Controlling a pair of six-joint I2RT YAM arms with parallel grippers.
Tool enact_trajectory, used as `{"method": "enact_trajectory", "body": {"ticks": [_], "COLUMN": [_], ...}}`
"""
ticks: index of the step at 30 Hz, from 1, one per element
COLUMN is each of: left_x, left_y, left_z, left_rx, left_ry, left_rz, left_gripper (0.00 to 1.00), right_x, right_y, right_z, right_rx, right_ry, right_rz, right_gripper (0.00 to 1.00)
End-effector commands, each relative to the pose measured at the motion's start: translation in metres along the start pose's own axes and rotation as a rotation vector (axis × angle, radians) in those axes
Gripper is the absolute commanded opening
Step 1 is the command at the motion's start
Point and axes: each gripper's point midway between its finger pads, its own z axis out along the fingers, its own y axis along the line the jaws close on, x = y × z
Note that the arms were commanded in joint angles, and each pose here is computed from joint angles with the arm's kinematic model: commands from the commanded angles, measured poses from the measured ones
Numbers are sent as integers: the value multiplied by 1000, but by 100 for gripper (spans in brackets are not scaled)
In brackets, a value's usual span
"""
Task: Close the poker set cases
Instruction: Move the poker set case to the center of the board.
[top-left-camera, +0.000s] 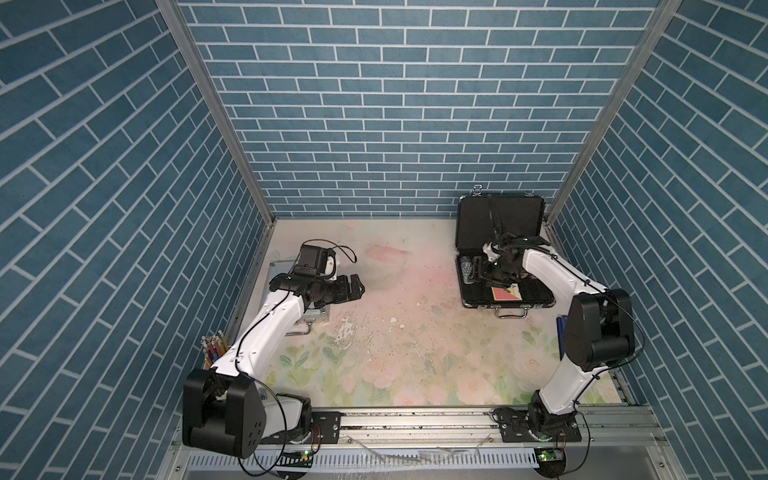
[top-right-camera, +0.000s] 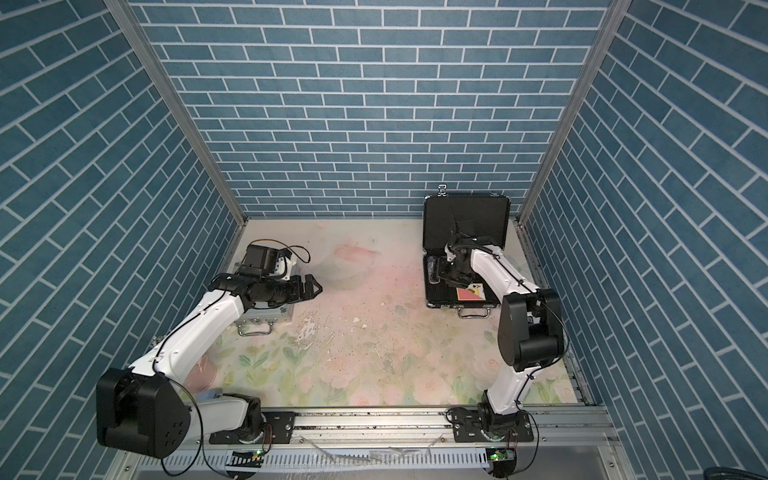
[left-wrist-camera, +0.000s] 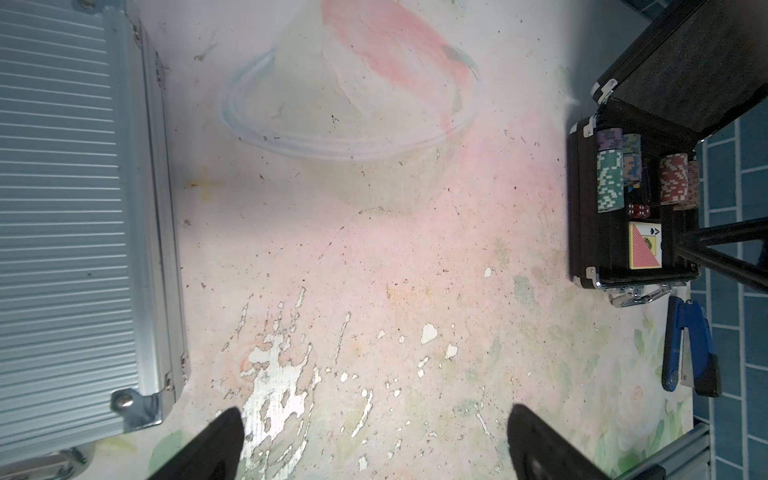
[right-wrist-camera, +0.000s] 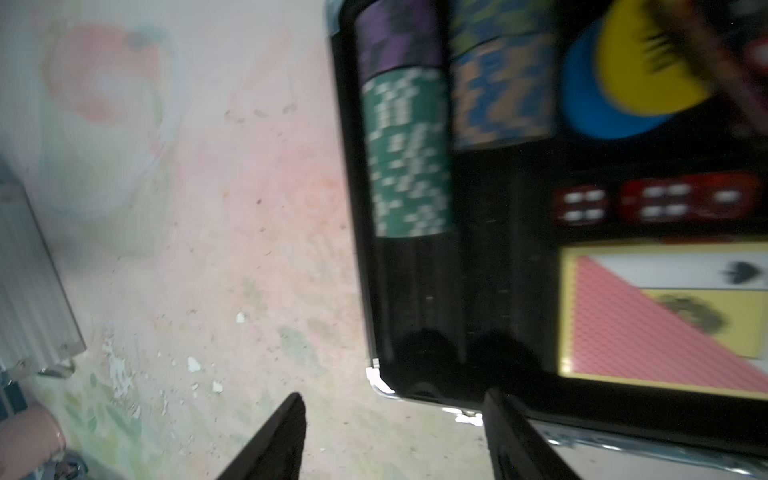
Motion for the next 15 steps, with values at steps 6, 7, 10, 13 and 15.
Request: {"method": "enact_trajectory", "body": {"ticks": [6, 7, 10, 13, 15], "left_x": [-4, -4, -2, 0, 1], "left_y": [-18, -19, -25, -30, -33], "left_z": [14, 16, 23, 30, 35], "left_rx": [12, 13, 24, 34, 44], "left_ry": [20, 26, 43, 59, 70], "left_rz": [38, 41, 53, 60, 66], "left_gripper": [100, 100, 100, 100, 100], "right_x": [-11, -13, -17, -16, -17], "right_y": [-118, -126, -150, -173, -188], "right_z": [-44, -44, -39, -35, -34], "right_rx": [215, 220, 228, 250, 241], "right_ry": [-72, -73, -59, -33, -40], "right_rz": [147, 163, 195, 217, 243], "right_gripper": [63, 63, 61, 61, 61]}}
